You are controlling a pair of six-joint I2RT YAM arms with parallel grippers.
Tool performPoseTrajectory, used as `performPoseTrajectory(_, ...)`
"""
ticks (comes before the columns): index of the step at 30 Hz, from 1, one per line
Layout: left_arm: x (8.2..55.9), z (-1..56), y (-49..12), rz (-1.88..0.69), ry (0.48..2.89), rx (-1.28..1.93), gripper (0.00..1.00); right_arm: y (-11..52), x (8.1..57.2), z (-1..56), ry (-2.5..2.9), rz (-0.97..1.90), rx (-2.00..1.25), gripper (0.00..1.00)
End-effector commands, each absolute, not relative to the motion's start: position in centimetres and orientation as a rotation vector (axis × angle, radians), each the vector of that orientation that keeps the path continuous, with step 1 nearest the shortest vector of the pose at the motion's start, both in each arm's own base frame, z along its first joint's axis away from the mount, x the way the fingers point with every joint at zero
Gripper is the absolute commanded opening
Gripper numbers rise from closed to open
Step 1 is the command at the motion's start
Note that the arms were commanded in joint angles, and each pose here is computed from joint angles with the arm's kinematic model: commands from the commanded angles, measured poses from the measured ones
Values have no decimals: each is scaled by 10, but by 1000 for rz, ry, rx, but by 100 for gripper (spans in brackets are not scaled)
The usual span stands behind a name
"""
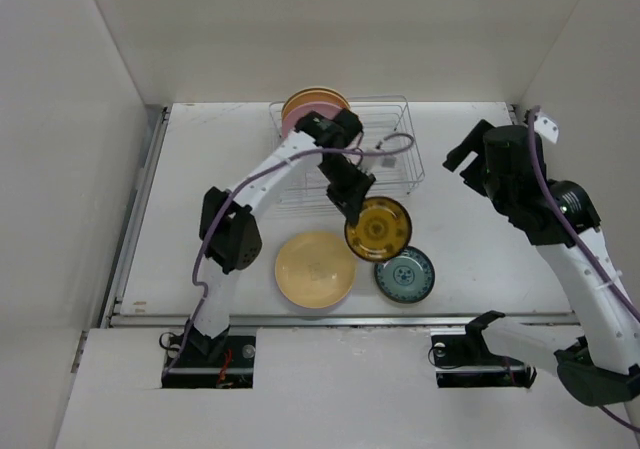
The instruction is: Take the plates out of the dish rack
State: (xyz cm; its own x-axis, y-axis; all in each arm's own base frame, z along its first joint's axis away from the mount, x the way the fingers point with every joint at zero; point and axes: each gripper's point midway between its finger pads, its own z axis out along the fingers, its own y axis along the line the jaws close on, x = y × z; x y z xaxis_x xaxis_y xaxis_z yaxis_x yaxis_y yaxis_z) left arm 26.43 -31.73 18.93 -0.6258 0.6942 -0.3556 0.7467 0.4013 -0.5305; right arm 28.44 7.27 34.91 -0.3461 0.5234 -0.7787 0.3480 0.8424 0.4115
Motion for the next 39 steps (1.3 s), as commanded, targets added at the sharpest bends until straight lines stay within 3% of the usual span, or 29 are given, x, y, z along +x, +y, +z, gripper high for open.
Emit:
performPoseTrajectory(1,216,176,-333,-1046,2607,1510,0,48,265,341,1936,120,738,88)
performPoseTrajectory(7,182,135,-374,-929,2626,1698,0,40,246,354,1885,182,742,88)
performPoseTrajectory(18,218,103,-409,-812,2625,1500,0,60,232,334,1960,314,672,88)
performPoseTrajectory(27,214,103,-425,-941,2622,1489,1,63,232,325,1991,314,652,88)
performPoseTrajectory(31,207,95,-415,-915,2684,1523,15,65,231,325,1996,323,648,88)
performPoseTrajectory(35,202,87,-401,-860,2727,1571,44,65,233,323,2007,311,638,88)
performPoseTrajectory(36,203,86,-400,-843,2728,1570,56,66,234,325,1999,317,638,88)
performPoseTrajectory(39,204,93,-397,-830,2695,1596,66,70,237,324,2009,322,623,88)
